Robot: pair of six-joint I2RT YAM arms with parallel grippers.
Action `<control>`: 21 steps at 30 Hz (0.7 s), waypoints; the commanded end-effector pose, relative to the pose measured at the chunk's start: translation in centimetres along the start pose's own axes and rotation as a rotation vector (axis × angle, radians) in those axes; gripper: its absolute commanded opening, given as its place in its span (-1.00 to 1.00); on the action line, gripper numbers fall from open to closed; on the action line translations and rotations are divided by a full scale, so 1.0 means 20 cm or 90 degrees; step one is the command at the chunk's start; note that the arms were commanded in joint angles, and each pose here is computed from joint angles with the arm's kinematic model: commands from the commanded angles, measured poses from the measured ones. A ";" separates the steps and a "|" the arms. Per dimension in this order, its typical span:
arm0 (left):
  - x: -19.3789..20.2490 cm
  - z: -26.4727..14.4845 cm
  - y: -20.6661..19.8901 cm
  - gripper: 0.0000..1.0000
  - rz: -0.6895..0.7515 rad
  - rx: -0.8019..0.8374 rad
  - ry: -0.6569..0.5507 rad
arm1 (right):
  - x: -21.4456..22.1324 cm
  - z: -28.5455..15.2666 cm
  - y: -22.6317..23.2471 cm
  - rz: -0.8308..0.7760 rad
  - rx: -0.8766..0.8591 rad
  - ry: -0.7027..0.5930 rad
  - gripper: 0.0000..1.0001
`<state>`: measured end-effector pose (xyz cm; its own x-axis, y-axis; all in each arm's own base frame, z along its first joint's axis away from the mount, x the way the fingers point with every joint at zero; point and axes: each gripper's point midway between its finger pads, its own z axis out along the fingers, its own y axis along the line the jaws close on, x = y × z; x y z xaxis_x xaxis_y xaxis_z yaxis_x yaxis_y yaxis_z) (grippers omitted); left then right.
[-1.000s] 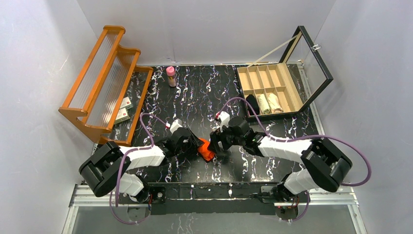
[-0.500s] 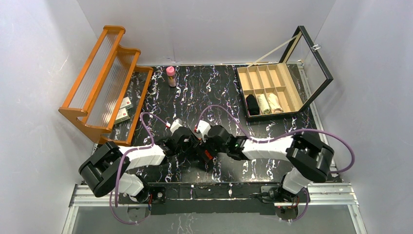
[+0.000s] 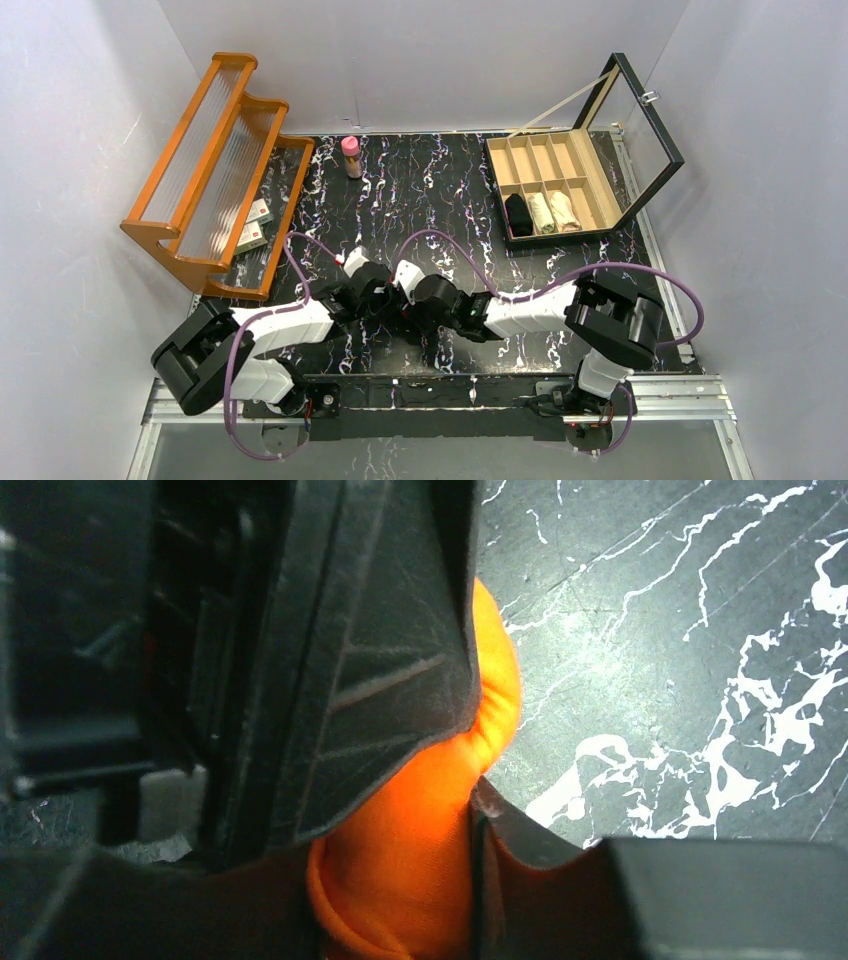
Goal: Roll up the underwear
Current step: Pick up the underwear from the center of the board.
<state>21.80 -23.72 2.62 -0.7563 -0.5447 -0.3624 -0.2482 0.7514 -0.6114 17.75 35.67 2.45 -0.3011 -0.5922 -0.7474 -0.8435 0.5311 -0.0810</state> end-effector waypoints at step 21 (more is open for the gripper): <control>-0.27 -0.37 0.23 0.82 -0.002 -0.103 -0.135 | -0.16 -0.38 -0.66 0.180 0.145 -0.048 -0.97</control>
<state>20.34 -16.25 6.42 -0.6329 -0.6291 -0.4513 -0.3501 0.7525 -0.5579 23.29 27.67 6.23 -0.4998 -0.4011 -0.7677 -0.6369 0.7708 0.0120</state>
